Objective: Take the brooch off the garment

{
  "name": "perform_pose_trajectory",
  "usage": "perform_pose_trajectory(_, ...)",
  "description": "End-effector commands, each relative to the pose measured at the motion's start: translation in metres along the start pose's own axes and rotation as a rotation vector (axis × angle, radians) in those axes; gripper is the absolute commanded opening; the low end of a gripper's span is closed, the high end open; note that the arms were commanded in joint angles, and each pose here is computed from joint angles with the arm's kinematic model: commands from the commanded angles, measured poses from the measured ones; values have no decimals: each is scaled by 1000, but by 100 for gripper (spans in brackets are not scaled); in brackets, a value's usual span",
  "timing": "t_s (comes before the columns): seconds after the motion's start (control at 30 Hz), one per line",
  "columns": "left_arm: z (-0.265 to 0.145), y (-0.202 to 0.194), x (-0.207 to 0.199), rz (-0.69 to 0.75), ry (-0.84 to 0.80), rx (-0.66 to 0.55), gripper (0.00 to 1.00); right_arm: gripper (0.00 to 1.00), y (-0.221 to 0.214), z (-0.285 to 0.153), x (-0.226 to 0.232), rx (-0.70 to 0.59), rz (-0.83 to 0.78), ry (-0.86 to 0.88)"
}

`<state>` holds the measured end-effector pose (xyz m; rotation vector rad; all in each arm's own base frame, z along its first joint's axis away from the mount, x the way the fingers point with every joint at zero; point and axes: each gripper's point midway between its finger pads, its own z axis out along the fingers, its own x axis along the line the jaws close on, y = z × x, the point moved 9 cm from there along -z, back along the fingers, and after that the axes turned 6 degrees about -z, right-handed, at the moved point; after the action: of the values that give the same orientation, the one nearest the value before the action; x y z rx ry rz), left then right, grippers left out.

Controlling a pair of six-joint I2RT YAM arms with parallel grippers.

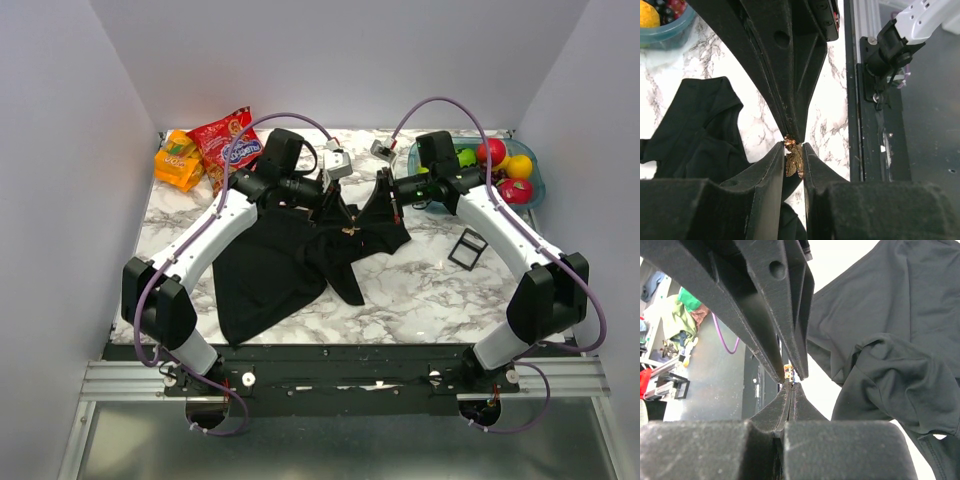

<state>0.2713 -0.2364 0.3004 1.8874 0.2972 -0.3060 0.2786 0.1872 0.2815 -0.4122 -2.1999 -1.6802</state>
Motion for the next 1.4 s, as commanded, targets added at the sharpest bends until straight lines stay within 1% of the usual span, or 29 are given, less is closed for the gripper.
perform_pose_trajectory(0.0,-5,3,2,84,65,40,27,0,-1,0,0,-23,21,51)
perform_pose_trajectory(0.13,-4,5,5,95,93,47,26,0,0,0,2,-27,25,64)
perform_pose_trajectory(0.23,-3,6,6,111,123,54,23,0,0,-1,3,-30,23,68)
perform_pose_trajectory(0.4,-7,10,11,149,200,75,20,0,-3,-1,5,-27,27,68)
perform_pose_trajectory(0.5,-12,14,12,180,241,87,21,0,-5,-1,5,-25,30,63)
perform_pose_trajectory(0.63,-18,20,8,213,256,90,23,0,-6,-3,3,-24,32,49)
perform_pose_trajectory(0.73,-22,22,1,218,237,86,25,0,-8,-3,0,-21,39,34)
perform_pose_trajectory(0.87,-24,21,-5,221,217,89,31,0,-8,-2,-2,-19,40,32)
perform_pose_trajectory(1.03,-28,25,-9,223,215,76,34,0,-6,-2,-4,-19,38,28)
perform_pose_trajectory(1.13,-33,39,-14,188,180,9,41,0,-6,-3,-4,-18,35,22)
perform_pose_trajectory(1.17,-35,43,-16,176,169,-10,44,0,-7,-3,-5,-16,35,13)
perform_pose_trajectory(1.2,-35,49,-18,169,135,-40,45,0,-8,-3,-5,-14,33,10)
perform_pose_trajectory(1.27,-39,57,-20,122,123,-78,48,0,-9,-3,-6,-11,27,0)
perform_pose_trajectory(1.3,-40,62,-20,122,112,-100,48,0,-9,-3,-6,-11,24,-5)
perform_pose_trajectory(1.37,-45,64,-18,75,116,-122,49,0,-9,-5,-6,-12,22,-12)
